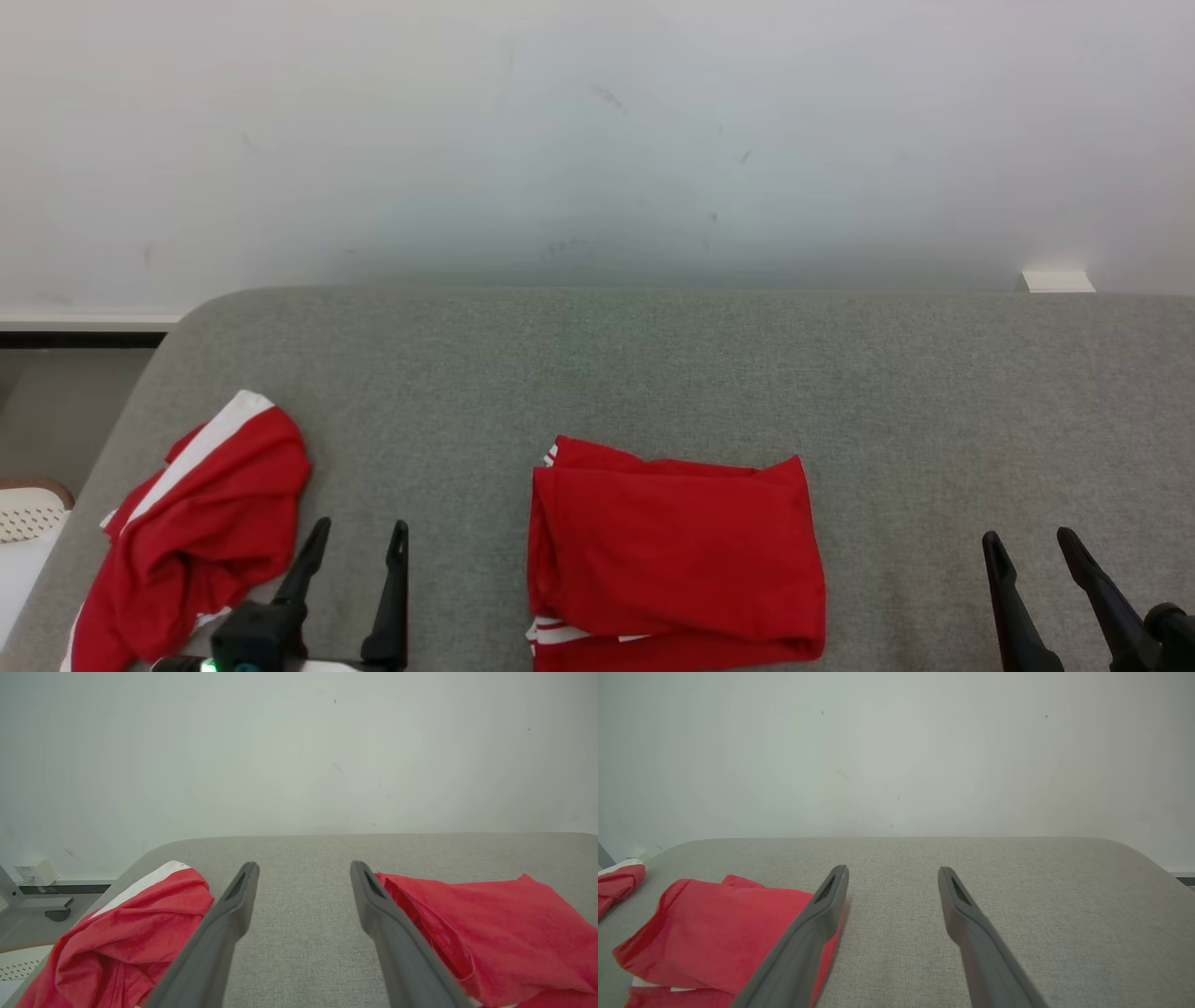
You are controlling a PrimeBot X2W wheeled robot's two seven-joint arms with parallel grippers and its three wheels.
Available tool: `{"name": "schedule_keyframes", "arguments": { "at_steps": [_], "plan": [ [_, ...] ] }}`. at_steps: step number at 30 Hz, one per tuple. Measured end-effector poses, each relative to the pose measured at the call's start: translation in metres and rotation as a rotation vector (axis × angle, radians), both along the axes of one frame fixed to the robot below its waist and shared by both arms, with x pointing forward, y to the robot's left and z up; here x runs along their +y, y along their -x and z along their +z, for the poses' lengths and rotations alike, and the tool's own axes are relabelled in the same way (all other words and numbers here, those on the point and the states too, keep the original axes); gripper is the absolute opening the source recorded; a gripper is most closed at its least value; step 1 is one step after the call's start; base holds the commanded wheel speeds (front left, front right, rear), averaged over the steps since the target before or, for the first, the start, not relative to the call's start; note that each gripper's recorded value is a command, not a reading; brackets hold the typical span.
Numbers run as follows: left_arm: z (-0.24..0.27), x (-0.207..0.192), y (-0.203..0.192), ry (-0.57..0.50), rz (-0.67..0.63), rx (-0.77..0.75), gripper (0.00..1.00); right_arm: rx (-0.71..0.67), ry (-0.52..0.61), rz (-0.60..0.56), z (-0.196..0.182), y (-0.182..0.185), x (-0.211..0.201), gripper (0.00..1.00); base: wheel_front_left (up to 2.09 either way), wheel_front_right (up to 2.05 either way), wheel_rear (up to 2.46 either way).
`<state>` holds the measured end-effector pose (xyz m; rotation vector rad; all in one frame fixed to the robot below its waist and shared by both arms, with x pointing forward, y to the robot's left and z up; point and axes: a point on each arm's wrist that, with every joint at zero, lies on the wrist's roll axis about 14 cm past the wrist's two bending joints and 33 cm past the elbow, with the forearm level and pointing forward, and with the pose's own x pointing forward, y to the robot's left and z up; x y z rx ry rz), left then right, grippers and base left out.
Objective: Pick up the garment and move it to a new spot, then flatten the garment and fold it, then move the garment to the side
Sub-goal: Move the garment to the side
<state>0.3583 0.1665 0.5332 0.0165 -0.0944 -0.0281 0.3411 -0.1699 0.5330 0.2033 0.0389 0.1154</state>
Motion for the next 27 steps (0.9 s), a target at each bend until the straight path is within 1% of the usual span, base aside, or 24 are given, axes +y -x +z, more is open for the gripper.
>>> {"name": "schedule_keyframes", "arguments": {
  "at_steps": [6, 11, 19, 24, 27],
  "plan": [
    [0.007, 0.003, -0.005, -0.008, 0.008, -0.026, 1.00, 0.018, 0.007, 0.010, -0.004, -0.007, 0.002, 1.00, 0.00, 0.00, 0.00],
    [0.019, 0.004, -0.016, -0.008, 0.012, -0.068, 1.00, 0.084, 0.026, 0.074, -0.025, -0.027, 0.017, 1.00, 0.00, 0.00, 0.00],
    [0.022, 0.011, -0.038, -0.012, 0.040, -0.096, 1.00, 0.272, -0.007, 0.233, -0.092, -0.056, 0.073, 1.00, 0.00, 0.00, 0.00],
    [0.011, 0.023, -0.042, -0.014, 0.080, -0.073, 1.00, 0.406, -0.033, 0.299, -0.136, -0.059, 0.100, 1.00, 0.00, 0.00, 0.00],
    [0.006, 0.026, -0.043, -0.011, 0.093, -0.060, 1.00, 0.441, -0.034, 0.339, -0.147, -0.061, 0.112, 1.00, 0.00, 0.00, 0.00]
  ]
}}
